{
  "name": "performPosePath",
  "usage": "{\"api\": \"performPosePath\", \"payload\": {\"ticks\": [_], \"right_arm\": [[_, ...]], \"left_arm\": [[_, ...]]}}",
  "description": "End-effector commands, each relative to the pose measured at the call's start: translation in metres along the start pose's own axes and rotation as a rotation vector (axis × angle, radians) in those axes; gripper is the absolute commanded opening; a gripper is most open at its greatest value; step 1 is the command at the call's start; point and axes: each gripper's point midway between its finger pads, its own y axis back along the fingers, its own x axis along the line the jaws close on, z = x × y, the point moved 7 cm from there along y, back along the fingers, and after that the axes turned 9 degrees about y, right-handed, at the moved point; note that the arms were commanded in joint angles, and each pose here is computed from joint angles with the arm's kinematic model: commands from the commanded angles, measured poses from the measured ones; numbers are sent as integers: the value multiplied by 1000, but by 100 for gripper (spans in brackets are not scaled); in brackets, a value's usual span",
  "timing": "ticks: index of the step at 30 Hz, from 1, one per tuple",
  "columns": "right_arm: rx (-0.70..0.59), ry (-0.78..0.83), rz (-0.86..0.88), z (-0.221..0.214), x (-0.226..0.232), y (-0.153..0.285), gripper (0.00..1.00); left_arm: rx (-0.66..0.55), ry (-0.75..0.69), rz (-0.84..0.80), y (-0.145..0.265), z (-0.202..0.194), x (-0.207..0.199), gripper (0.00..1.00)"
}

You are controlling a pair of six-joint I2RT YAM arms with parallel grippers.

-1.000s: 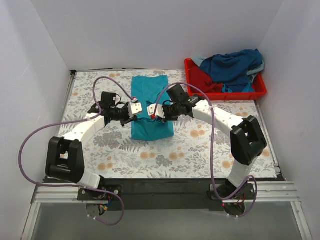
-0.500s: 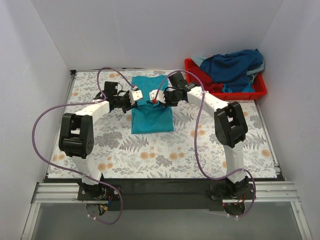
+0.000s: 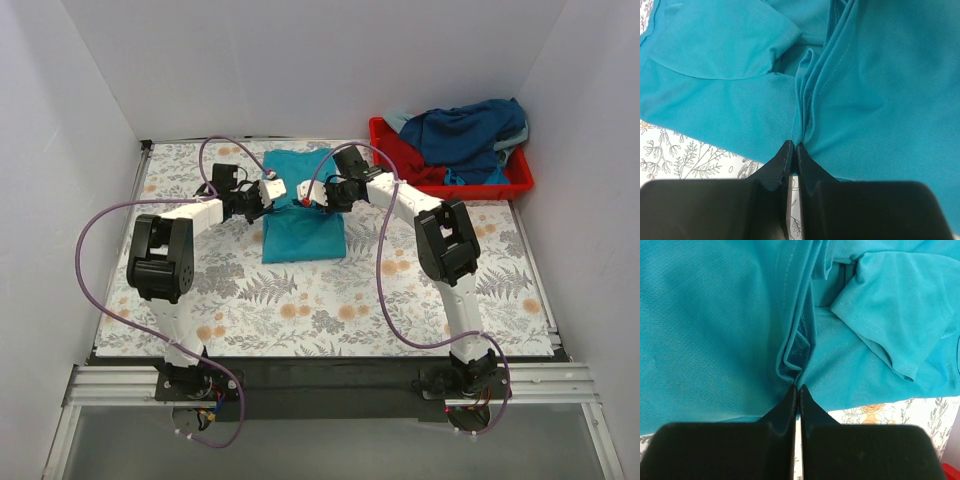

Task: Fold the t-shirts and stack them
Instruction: Fold the tshirt

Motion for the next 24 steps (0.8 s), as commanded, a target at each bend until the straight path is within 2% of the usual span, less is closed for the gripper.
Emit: {"api": "performPosePath", "payload": {"ticks": [1, 3, 5, 6, 7, 10, 12, 14, 16, 21, 22, 24], "right_arm": [[7, 72, -80, -1, -24, 6, 1], [17, 67, -82, -2, -24, 5, 1], [34, 63, -99, -4, -27, 4, 19], [40, 49, -109, -5, -29, 6, 27], [40, 46, -132, -2, -35, 10, 40], [49, 21, -199, 4, -51, 32, 59], [51, 0, -227, 8, -56, 46, 59], [39, -22, -240, 14, -52, 64, 59], [18, -30, -233, 24, -43, 82, 52], [-72, -104, -43, 40, 16, 82, 41], [-86, -87, -31, 49, 23, 85, 39], [-86, -82, 40, 47, 51, 75, 34]], "left_arm": [[-24, -31, 60, 1, 10, 18, 0], [-27, -27, 75, 0, 9, 21, 0], [-16, -7, 83, -4, 6, 24, 0], [-17, 1, 91, -4, 6, 25, 6], [-8, 17, 109, -3, 5, 28, 9], [-41, 95, 185, 9, 16, 42, 25], [-61, 177, 226, 22, 20, 51, 32], [-84, 191, 253, 39, 33, 53, 38], [-82, 212, 245, 48, 33, 41, 43], [-120, 222, 36, 70, 43, -21, 46], [-100, 224, -4, 68, 28, -39, 46], [-112, 188, -51, 73, 26, -60, 46]]}}
